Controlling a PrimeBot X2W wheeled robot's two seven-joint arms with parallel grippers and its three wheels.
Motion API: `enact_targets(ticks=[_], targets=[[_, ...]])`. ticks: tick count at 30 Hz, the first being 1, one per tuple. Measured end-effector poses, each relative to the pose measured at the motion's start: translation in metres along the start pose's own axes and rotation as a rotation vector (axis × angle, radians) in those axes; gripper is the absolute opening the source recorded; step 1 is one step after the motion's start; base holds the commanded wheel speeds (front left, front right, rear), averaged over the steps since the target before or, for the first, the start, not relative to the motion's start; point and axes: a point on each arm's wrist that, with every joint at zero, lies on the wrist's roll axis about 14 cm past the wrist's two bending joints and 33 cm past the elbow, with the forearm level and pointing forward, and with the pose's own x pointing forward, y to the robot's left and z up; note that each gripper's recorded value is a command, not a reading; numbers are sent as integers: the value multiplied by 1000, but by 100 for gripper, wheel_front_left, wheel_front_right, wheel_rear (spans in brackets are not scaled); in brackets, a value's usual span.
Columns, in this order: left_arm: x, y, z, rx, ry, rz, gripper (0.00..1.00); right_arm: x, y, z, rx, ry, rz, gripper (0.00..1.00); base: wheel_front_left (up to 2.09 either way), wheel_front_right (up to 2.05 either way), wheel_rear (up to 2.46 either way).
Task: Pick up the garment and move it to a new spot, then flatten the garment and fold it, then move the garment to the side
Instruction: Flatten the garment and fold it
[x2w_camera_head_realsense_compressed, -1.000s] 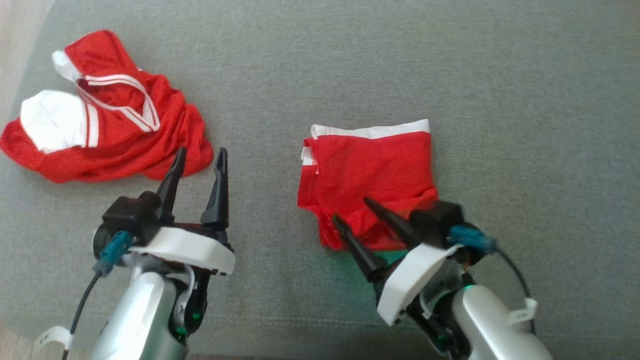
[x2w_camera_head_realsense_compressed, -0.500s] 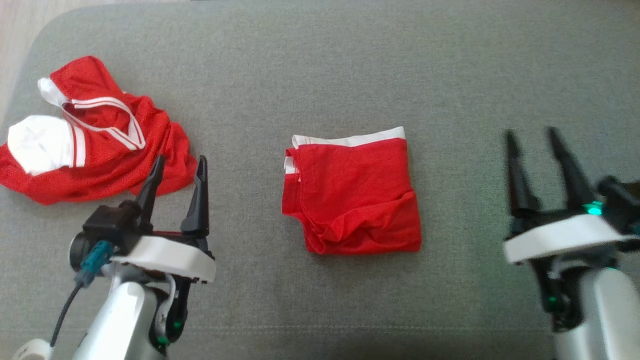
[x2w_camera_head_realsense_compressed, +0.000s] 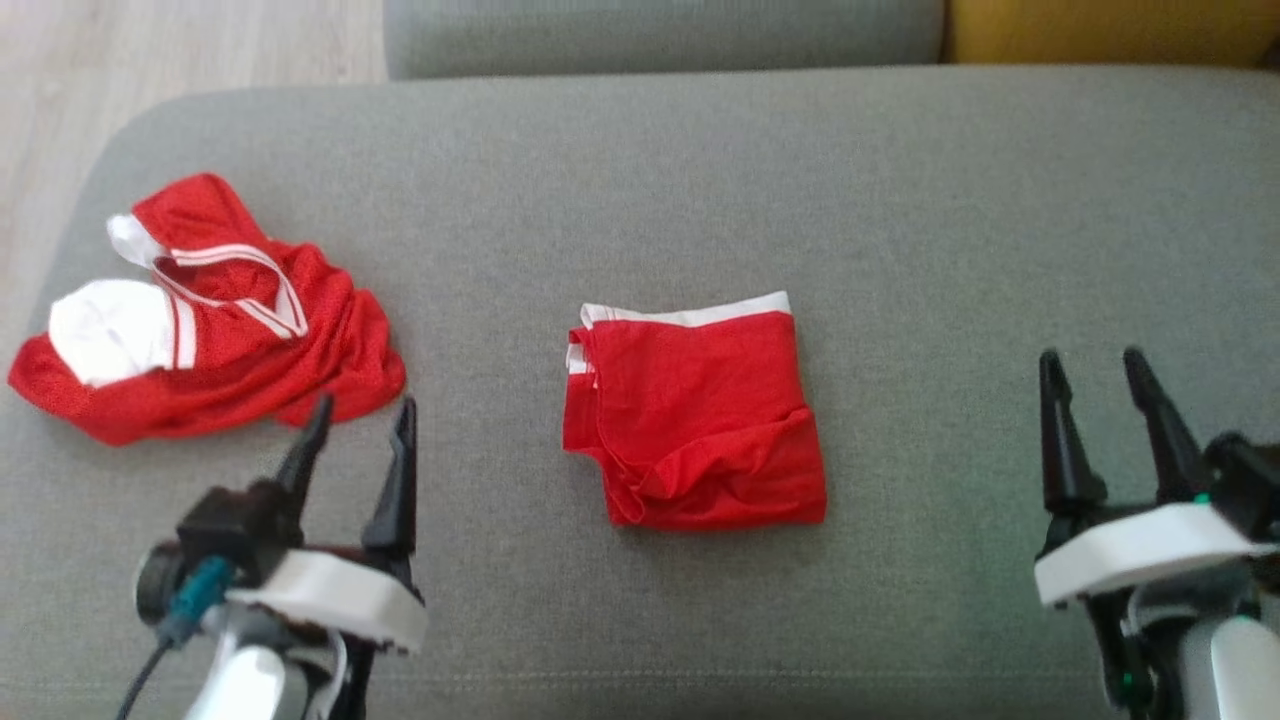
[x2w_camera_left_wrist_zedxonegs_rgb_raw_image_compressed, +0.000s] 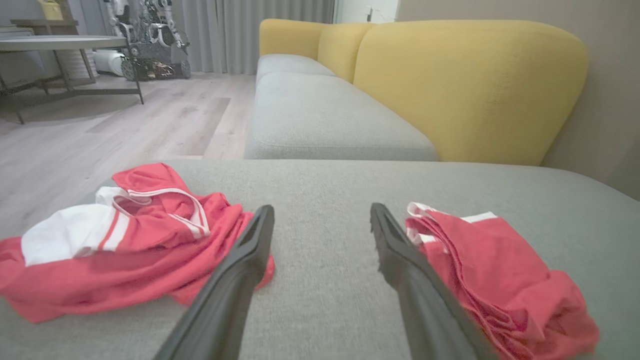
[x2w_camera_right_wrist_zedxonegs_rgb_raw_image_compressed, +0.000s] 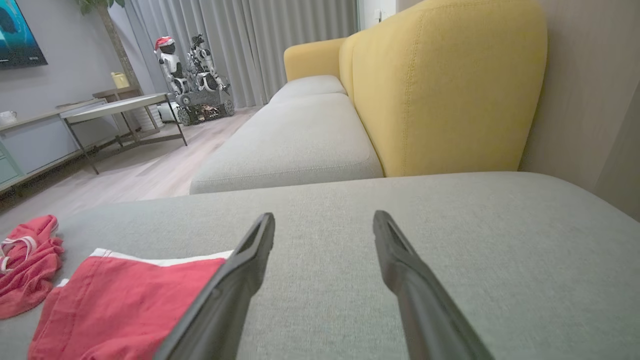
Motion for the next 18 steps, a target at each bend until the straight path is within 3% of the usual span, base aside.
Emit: enact_targets(ticks=[18], targets=[[-36,3,-3,24,39,20,100,-32,14,-12,-2,63,32,100,0,0,0]])
